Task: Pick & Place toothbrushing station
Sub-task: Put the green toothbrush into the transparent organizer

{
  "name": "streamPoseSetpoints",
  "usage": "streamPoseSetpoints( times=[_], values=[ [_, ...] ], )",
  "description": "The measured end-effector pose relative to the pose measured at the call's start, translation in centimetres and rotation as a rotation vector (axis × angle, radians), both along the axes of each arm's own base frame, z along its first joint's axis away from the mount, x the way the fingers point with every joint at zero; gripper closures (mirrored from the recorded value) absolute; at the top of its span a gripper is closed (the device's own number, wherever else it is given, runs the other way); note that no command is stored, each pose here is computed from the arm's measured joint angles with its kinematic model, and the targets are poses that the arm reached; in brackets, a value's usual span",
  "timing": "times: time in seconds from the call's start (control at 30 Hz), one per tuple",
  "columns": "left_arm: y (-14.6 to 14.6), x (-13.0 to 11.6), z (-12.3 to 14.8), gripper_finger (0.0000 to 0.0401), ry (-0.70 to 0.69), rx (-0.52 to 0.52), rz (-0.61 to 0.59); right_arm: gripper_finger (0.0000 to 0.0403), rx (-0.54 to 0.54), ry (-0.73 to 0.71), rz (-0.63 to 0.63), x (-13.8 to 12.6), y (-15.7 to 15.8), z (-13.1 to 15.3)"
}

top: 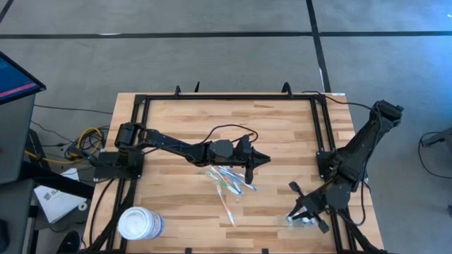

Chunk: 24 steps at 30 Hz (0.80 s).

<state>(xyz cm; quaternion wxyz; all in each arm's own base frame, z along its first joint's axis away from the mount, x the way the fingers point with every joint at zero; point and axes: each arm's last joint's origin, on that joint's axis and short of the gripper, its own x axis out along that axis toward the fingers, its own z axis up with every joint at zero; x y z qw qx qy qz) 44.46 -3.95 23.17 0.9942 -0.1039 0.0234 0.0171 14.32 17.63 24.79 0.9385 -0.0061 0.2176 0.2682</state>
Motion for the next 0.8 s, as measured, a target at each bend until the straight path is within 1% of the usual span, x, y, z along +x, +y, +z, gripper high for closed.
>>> streamPoseSetpoints(
  times=[0.27,0.47,0.8],
  values=[
    [0.0,0.0,-0.2,0.0366,0.018,0.002,0.000,0.0396,-0.013,-0.005,-0.018,-0.2,-0.1,-0.6],
    [0.0,0.0,-0.2,0.0366,0.020,0.002,0.000,0.0392,-0.014,0.036,-0.047,-0.1,-0.4,-1.1],
    [0.0,0.0,-0.2,0.0366,0.022,0.002,0.000,0.0352,-0.015,0.050,-0.048,-0.2,-0.4,-1.2]
  ],
)
